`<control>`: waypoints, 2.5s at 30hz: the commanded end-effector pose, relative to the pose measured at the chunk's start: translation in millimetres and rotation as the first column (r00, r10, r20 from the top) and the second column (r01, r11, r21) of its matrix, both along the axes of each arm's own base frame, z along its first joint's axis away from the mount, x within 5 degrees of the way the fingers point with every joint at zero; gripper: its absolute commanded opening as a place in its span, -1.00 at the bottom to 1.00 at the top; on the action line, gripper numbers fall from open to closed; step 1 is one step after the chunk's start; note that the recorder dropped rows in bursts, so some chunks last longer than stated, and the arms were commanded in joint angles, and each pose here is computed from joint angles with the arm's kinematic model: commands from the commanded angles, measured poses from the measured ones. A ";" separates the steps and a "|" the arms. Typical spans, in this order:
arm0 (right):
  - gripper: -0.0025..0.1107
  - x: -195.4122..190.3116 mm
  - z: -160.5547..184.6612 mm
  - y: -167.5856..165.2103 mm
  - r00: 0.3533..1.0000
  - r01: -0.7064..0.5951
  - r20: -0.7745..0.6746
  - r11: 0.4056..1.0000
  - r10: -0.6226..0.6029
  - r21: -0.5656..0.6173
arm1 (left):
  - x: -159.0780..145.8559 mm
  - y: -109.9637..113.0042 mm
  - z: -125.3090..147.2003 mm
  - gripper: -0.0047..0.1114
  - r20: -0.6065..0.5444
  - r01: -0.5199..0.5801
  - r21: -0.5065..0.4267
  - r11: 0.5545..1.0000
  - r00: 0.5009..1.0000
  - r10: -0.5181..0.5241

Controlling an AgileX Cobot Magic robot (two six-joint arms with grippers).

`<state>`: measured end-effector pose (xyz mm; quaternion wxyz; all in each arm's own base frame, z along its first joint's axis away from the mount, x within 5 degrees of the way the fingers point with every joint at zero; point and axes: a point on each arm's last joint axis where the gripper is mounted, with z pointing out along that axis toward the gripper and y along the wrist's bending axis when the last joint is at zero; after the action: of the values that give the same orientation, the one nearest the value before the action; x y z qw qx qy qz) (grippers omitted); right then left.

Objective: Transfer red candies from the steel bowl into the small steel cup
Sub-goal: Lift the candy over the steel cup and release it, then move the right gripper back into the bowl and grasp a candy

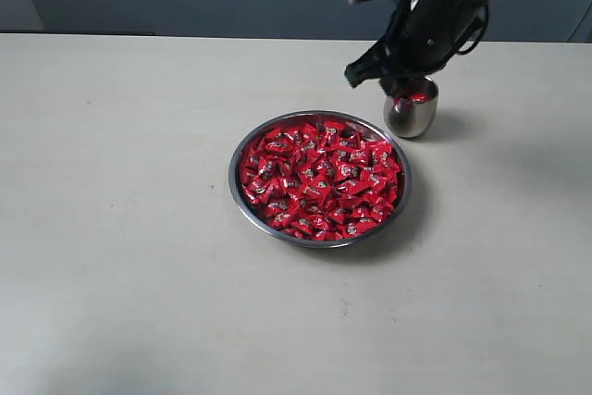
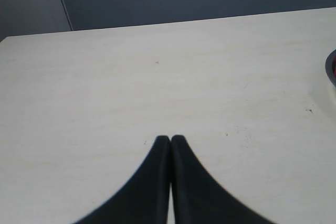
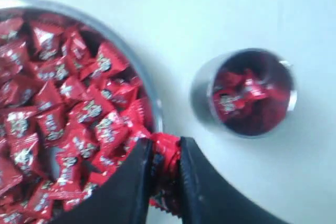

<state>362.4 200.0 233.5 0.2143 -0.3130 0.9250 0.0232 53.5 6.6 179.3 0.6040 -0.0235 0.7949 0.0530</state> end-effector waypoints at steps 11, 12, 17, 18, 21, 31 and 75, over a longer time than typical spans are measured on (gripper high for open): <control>-0.97 68.5 9.9 -27.2 0.987 0.134 0.076 0.988 -0.140 0.075 | -0.2 0.0 3.8 -0.91 0.021 0.000 0.002 1.000 1.000 0.000; -0.97 71.1 5.7 -26.1 0.988 0.135 0.061 0.989 -0.139 0.066 | -0.2 0.0 3.8 -0.91 0.021 0.000 0.002 1.000 1.000 0.000; -0.97 81.2 -15.1 -22.9 0.991 0.137 -0.003 0.990 -0.137 0.017 | -0.2 0.0 3.8 -0.91 0.021 0.000 0.002 1.000 1.000 0.000; -0.97 82.4 -17.9 -23.5 0.991 0.135 -0.004 0.991 -0.135 0.002 | -0.2 0.0 3.8 -0.91 0.021 0.000 0.002 1.000 1.000 0.000; -0.97 83.7 -26.4 -26.0 0.992 0.128 -0.014 0.991 -0.129 -0.046 | -0.2 0.0 3.8 -0.91 0.021 0.000 0.002 1.000 1.000 0.000; -0.97 84.8 -31.5 -26.2 0.992 0.126 -0.019 0.990 -0.127 -0.057 | -0.2 0.0 3.8 -0.91 0.021 0.000 0.002 1.000 1.000 0.000; -0.36 -13.4 -44.6 -24.1 0.954 0.153 -0.277 0.980 -0.113 0.127 | -0.2 0.0 3.8 -0.91 0.021 0.000 0.002 1.000 1.000 0.000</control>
<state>357.2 172.7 191.4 0.1214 -0.2204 0.9613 0.1118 53.5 6.6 179.3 0.6040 -0.0235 0.7949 0.0530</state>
